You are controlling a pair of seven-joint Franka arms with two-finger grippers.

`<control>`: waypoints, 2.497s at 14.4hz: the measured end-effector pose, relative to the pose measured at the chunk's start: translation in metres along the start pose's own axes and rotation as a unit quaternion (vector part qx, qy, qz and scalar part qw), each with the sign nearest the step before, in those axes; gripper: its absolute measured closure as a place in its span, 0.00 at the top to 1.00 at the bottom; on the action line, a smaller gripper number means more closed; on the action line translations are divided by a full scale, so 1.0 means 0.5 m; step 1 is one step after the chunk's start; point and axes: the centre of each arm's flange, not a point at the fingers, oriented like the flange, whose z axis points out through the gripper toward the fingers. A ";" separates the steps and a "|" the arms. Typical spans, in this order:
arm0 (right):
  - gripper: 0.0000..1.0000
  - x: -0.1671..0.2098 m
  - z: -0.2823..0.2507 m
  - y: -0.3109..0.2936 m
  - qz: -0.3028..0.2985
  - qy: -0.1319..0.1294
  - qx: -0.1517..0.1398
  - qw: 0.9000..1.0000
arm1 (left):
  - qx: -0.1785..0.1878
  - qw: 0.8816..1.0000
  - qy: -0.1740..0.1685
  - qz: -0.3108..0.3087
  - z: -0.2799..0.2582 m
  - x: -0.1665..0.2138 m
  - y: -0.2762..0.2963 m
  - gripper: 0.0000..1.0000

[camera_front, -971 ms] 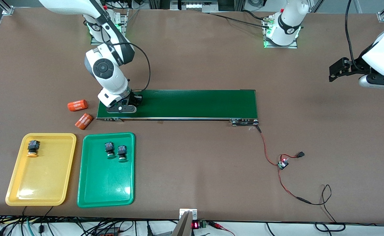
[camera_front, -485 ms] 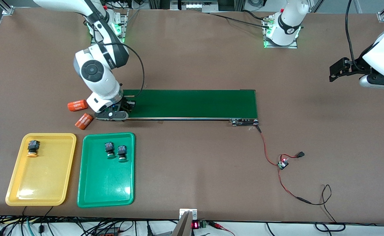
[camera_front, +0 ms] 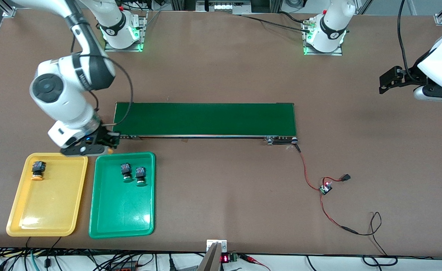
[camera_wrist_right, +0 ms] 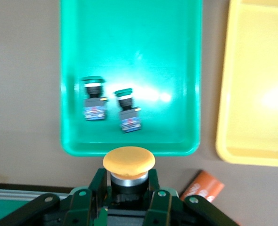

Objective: Sort buttons by color to trays

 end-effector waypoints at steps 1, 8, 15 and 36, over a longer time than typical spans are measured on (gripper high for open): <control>0.40 0.008 0.021 0.027 -0.008 -0.006 -0.001 1.000 | 0.000 1.000 0.000 0.000 0.000 0.000 0.000 1.00; 0.40 0.045 0.175 0.194 -0.073 -0.007 -0.051 0.996 | 0.000 1.000 0.000 0.000 0.000 0.000 0.000 1.00; 0.40 0.040 0.318 0.322 -0.121 0.034 -0.125 0.984 | 0.000 1.000 0.000 0.000 0.000 0.000 0.000 1.00; 1.00 0.014 -0.048 0.301 -0.022 -0.036 -0.070 0.997 | 0.000 1.000 0.000 0.000 0.001 0.001 0.000 1.00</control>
